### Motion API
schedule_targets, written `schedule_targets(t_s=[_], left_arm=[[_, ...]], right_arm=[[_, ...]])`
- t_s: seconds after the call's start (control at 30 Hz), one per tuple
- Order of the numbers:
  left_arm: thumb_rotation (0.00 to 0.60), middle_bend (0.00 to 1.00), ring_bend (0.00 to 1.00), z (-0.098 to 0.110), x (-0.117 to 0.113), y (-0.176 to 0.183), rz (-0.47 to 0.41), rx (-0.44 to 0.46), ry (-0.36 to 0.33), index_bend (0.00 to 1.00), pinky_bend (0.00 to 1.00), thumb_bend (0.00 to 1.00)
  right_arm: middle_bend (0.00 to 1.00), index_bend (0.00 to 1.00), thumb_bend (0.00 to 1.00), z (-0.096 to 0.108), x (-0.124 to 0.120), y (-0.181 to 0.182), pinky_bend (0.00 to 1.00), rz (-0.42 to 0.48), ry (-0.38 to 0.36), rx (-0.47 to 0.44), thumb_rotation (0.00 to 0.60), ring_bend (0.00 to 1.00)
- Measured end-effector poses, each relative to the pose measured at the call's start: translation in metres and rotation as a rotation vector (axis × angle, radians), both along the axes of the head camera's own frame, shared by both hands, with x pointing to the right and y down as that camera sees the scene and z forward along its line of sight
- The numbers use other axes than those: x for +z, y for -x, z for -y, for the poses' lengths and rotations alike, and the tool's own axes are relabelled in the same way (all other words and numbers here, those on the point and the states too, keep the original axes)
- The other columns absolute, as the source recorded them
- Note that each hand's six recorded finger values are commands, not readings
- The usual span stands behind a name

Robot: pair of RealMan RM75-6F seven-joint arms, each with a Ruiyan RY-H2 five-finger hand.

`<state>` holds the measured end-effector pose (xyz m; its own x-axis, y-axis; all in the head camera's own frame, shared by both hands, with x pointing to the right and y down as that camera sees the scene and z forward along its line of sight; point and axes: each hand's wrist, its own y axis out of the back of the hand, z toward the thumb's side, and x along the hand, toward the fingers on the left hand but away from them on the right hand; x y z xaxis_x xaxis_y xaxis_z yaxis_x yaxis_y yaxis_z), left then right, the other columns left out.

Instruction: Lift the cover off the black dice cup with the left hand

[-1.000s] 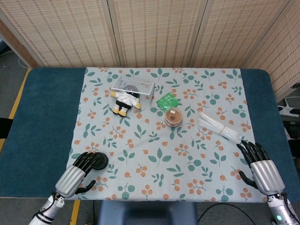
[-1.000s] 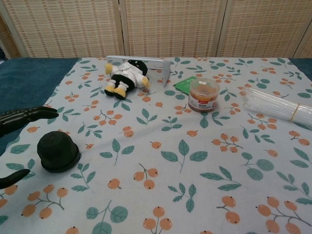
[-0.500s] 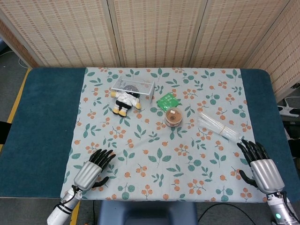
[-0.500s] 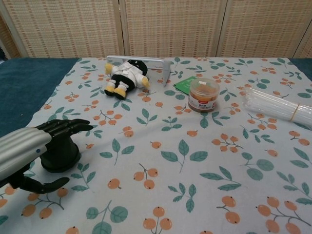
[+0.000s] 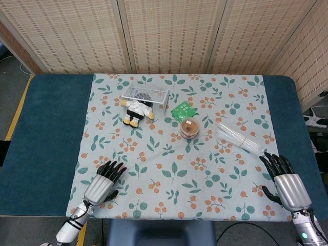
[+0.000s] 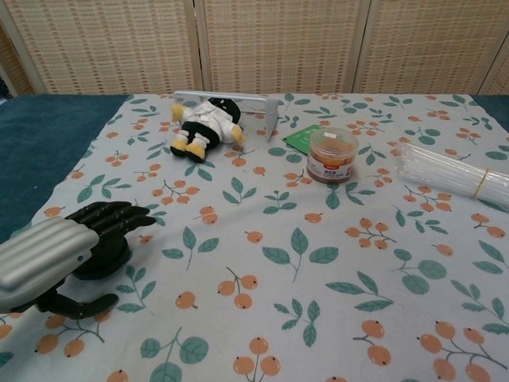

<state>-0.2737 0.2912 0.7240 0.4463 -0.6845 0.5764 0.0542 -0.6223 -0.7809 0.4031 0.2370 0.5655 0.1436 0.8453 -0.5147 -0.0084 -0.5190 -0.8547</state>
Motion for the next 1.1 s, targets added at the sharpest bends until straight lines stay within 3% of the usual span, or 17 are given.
schedule_targets(t_s=[0.27,0.57,0.8,1.0,1.1], left_arm=[[0.6,0.03,0.0,0.004,0.009,0.007,0.04,-0.004,-0.03,0.01,0.16,0.33],[0.6,0.18,0.16,0.011,0.014,0.016,0.079,-0.035,-0.078,0.13,0.23,0.37],[0.6,0.37,0.39,0.018,0.012,0.02,0.078,-0.091,-0.126,0.29,0.44,0.58],[0.6,0.46,0.49,0.021,0.008,0.022,0.073,-0.115,-0.165,0.37,0.6,0.78],[0.6,0.48,0.51,0.024,0.006,0.026,0.06,-0.146,-0.182,0.4,0.63,0.83]], right_arm=[[0.0,0.0,0.25,-0.001,0.002,0.002,0.0,0.005,0.019,-0.007,0.6,0.0],[0.0,0.0,0.25,-0.002,0.003,0.002,0.0,0.001,0.025,-0.008,0.6,0.0],[0.0,0.0,0.25,-0.002,0.006,0.003,0.0,-0.002,0.035,-0.012,0.6,0.0],[0.0,0.0,0.25,-0.002,0.006,0.003,0.0,-0.002,0.038,-0.013,0.6,0.0],[0.0,0.0,0.25,-0.002,0.005,0.003,0.0,0.001,0.037,-0.012,0.6,0.0]])
